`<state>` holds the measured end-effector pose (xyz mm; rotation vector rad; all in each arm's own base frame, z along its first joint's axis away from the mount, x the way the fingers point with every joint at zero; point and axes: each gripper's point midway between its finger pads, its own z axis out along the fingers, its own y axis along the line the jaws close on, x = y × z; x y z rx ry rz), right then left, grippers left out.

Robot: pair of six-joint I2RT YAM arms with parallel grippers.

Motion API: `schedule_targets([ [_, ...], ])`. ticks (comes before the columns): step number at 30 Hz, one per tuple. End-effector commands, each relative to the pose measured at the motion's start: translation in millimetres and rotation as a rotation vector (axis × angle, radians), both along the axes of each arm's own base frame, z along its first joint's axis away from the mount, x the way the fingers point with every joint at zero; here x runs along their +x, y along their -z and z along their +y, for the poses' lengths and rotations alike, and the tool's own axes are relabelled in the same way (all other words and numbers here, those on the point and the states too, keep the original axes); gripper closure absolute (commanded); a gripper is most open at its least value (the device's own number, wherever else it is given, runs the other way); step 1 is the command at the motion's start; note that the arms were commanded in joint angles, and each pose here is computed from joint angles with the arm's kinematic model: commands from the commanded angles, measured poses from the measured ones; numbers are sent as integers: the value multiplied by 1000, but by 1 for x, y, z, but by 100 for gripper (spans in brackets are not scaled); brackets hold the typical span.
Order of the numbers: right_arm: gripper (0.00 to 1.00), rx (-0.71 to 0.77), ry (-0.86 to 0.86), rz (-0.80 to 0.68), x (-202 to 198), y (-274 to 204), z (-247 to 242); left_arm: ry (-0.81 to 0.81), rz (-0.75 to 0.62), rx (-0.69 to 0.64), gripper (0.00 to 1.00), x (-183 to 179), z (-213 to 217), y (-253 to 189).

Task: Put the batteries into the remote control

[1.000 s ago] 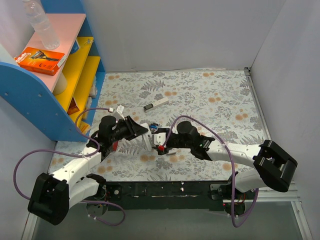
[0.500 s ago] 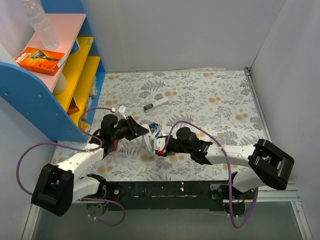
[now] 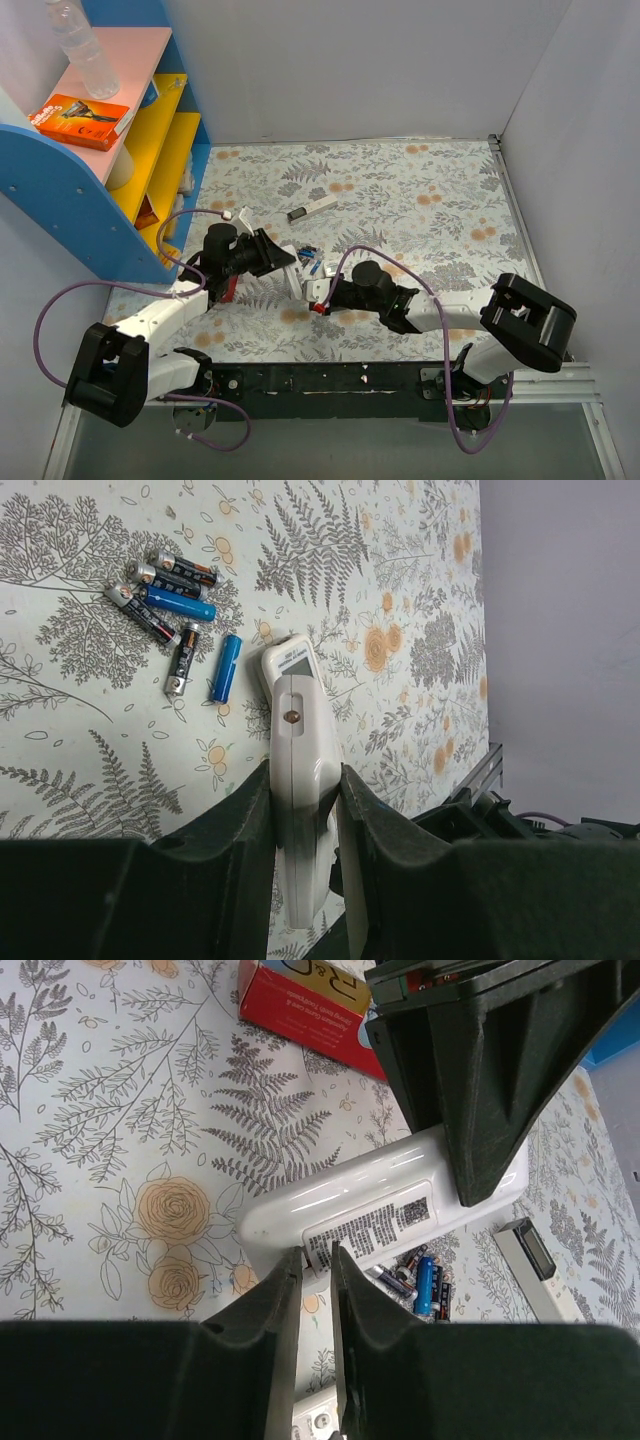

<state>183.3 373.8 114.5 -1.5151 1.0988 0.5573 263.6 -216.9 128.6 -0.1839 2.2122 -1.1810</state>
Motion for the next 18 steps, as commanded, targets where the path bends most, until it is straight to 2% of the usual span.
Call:
schedule_targets([
  [1, 78, 119, 114, -110, 31, -38, 5, 73, 56, 26, 100, -19, -7, 2],
  [5, 78, 111, 121, -107, 32, -34, 4, 31, 70, 82, 100, -15, 1, 12],
  [13, 78, 83, 102, -77, 28, -25, 6, -26, 64, 109, 100, -9, 8, 16],
  [15, 76, 74, 80, -54, 22, -22, 5, -45, 50, 111, 100, -6, 11, 13],
  [18, 66, 60, 45, -26, 12, -21, 3, -53, 28, 105, 100, -4, 11, 7],
])
